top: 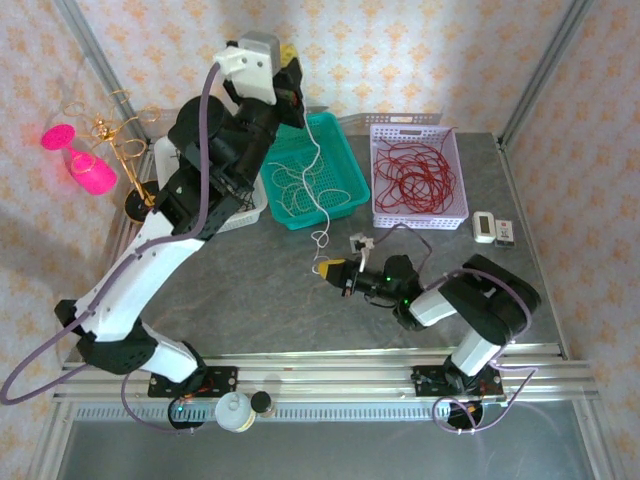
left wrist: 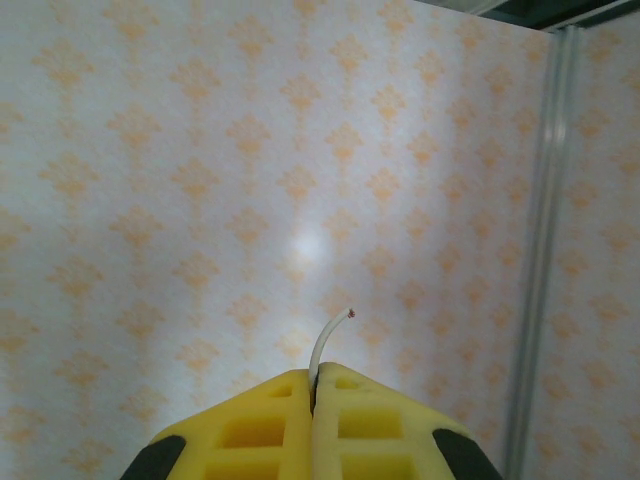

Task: Untangle the cables

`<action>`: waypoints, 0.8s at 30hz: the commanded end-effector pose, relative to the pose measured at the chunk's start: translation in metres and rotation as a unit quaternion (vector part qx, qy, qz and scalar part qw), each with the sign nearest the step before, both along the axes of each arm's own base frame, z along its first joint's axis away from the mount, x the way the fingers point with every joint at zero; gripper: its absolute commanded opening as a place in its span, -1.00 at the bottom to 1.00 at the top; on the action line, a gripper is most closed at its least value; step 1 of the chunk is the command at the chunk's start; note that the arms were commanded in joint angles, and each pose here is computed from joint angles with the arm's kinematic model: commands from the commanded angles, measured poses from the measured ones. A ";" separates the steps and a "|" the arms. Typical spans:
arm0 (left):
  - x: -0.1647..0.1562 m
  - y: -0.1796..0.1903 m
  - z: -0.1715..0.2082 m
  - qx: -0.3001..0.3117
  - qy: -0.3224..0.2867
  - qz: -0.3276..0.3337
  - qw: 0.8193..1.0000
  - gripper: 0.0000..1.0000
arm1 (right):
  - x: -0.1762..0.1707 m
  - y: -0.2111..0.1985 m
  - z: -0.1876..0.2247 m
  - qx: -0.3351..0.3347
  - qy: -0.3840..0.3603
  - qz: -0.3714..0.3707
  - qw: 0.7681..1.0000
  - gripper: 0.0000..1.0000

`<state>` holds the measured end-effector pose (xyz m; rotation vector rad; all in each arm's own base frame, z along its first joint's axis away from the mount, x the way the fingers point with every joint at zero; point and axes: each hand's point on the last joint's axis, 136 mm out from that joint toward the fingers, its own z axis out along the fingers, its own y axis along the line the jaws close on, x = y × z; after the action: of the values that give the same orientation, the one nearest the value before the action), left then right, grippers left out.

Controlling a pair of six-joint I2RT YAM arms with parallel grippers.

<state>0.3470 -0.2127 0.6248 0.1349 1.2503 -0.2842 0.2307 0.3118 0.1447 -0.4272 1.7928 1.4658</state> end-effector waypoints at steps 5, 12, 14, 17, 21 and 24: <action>0.034 0.053 0.029 -0.029 -0.037 0.084 0.995 -1.00 | -0.014 -0.023 -0.018 -0.077 -0.014 -0.027 0.997 -1.00; 0.069 0.091 0.023 -0.033 -0.032 0.140 0.989 -1.00 | -0.022 -0.060 -0.018 -0.107 -0.010 -0.095 0.990 -1.00; 0.076 0.105 0.020 -0.036 -0.028 0.153 0.987 -1.00 | -0.023 -0.072 -0.015 -0.108 -0.009 -0.118 0.987 -1.00; 0.084 0.128 0.017 -0.048 -0.023 0.167 0.984 -1.00 | -0.024 -0.087 -0.011 -0.120 -0.016 -0.148 0.982 -1.00; 0.091 0.145 0.018 -0.060 -0.027 0.166 0.984 -1.00 | -0.030 -0.097 -0.012 -0.153 -0.033 -0.149 0.976 -0.95; 0.095 0.150 0.021 -0.061 -0.030 0.164 0.984 -1.00 | -0.029 -0.102 -0.016 -0.179 -0.024 -0.158 0.971 -1.00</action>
<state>0.4474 -0.0607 0.6269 -0.1747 1.2240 -0.0019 0.2010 0.2196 0.1515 -0.3180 1.8703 1.0373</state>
